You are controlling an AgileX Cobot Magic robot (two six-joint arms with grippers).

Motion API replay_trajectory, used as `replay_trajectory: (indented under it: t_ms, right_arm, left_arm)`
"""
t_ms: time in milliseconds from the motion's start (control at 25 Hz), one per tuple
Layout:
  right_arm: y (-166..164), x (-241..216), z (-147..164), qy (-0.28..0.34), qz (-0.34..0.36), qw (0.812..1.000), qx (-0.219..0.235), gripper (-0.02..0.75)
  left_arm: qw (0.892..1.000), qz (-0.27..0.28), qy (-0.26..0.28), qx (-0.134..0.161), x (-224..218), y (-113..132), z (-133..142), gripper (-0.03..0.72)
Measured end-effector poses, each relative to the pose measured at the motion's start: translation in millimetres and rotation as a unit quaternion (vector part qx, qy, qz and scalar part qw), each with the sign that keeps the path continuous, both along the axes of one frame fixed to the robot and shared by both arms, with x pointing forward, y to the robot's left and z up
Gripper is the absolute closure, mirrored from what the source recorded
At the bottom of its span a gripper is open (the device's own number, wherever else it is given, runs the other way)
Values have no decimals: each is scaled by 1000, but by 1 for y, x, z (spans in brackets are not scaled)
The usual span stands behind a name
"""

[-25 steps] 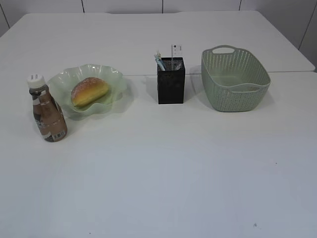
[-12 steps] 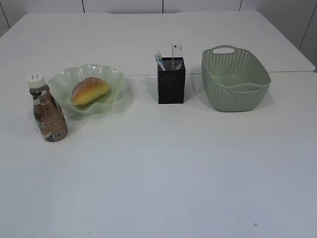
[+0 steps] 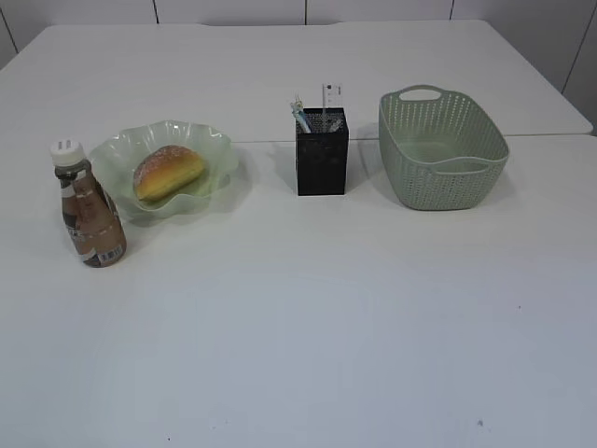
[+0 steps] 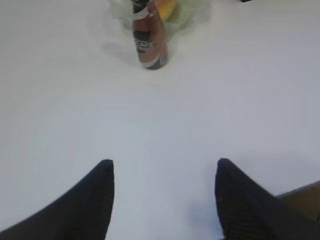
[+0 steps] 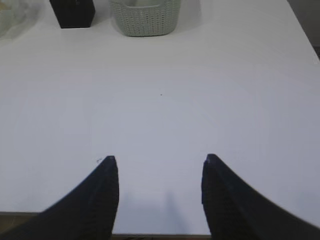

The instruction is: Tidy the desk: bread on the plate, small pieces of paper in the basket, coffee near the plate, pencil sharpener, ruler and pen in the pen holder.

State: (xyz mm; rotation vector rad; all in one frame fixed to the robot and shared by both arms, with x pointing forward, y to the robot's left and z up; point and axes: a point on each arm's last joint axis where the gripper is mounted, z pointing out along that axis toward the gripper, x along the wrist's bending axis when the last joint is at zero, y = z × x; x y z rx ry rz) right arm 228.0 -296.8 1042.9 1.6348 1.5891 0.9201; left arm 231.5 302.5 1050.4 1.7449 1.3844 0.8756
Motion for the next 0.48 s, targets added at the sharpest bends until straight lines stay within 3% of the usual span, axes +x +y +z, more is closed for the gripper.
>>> replay_trajectory:
  t_ms: [160,480]
  right_arm:
    - [0,0,0,0,-19,1000,0,312]
    - [0,0,0,0,-21,1000,0,312]
  left_arm:
    - [999,52,-1,0,0,-1,0,234]
    - [998,61,-1,0,0,-1,0,234]
